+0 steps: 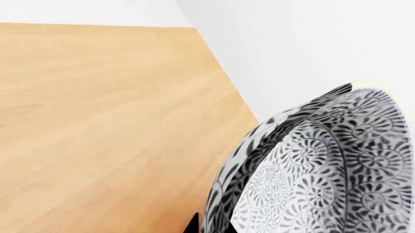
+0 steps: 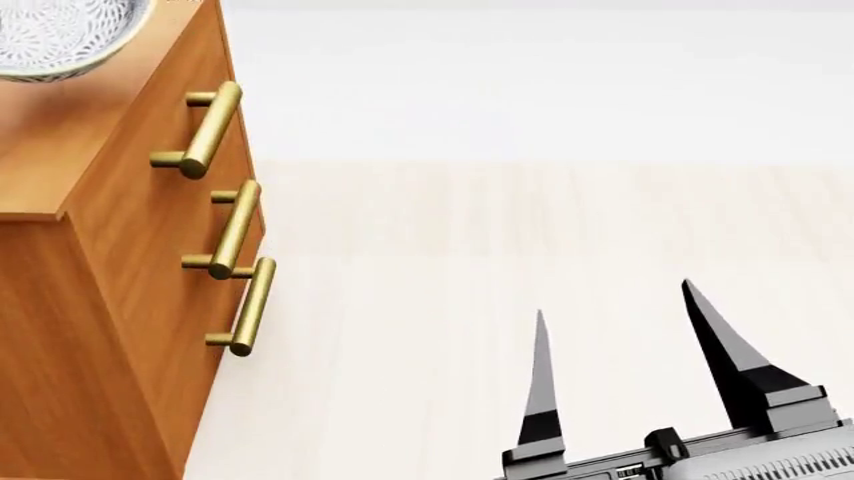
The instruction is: Put the bowl on top of the cabinet.
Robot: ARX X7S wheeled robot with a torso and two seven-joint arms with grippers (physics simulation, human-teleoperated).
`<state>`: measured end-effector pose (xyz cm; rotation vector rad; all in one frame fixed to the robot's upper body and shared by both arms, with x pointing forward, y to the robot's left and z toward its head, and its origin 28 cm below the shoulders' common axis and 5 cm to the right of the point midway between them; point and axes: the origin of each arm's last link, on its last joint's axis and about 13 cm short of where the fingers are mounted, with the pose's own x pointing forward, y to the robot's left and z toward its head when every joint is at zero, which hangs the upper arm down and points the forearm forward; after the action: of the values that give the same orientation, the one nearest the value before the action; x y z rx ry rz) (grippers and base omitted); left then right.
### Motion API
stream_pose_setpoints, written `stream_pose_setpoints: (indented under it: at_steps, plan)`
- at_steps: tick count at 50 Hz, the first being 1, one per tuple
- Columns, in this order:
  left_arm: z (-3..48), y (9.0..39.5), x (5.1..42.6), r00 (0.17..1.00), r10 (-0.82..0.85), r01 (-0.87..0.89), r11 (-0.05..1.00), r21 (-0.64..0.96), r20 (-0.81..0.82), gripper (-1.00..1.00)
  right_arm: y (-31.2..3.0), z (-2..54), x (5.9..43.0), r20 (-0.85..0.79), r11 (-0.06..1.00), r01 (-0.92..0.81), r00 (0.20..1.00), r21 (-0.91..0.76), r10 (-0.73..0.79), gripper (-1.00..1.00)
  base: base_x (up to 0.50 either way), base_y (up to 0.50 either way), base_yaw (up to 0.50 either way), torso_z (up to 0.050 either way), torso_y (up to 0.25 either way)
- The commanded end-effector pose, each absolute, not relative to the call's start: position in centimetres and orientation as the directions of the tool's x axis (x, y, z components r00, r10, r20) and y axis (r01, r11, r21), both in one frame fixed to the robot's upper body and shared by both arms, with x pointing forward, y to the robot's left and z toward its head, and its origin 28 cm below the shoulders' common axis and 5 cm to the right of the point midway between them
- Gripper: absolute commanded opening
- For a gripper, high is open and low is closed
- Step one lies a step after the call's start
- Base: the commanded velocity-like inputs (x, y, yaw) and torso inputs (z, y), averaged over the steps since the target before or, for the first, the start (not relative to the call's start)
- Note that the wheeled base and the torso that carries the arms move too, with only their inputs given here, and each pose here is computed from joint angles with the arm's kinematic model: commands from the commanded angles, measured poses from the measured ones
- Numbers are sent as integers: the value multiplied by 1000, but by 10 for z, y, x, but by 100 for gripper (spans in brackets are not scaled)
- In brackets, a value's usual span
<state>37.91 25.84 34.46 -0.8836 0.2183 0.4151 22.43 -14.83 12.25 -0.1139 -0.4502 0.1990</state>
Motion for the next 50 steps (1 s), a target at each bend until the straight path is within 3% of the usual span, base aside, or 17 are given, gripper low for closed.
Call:
stream_pose_setpoints:
  at_steps: [1, 50]
  plan:
    - [350, 266, 371, 876, 324, -477, 473, -740, -358, -100, -149, 122, 225, 418, 974, -162, 883, -158, 215, 100, 0, 0, 0, 0, 0]
    - [330, 274, 384, 856, 365, -510, 481, -713, -366, -100, -150, 116, 227, 402, 974, -159, 891, -163, 212, 100, 0, 0, 0, 0, 0]
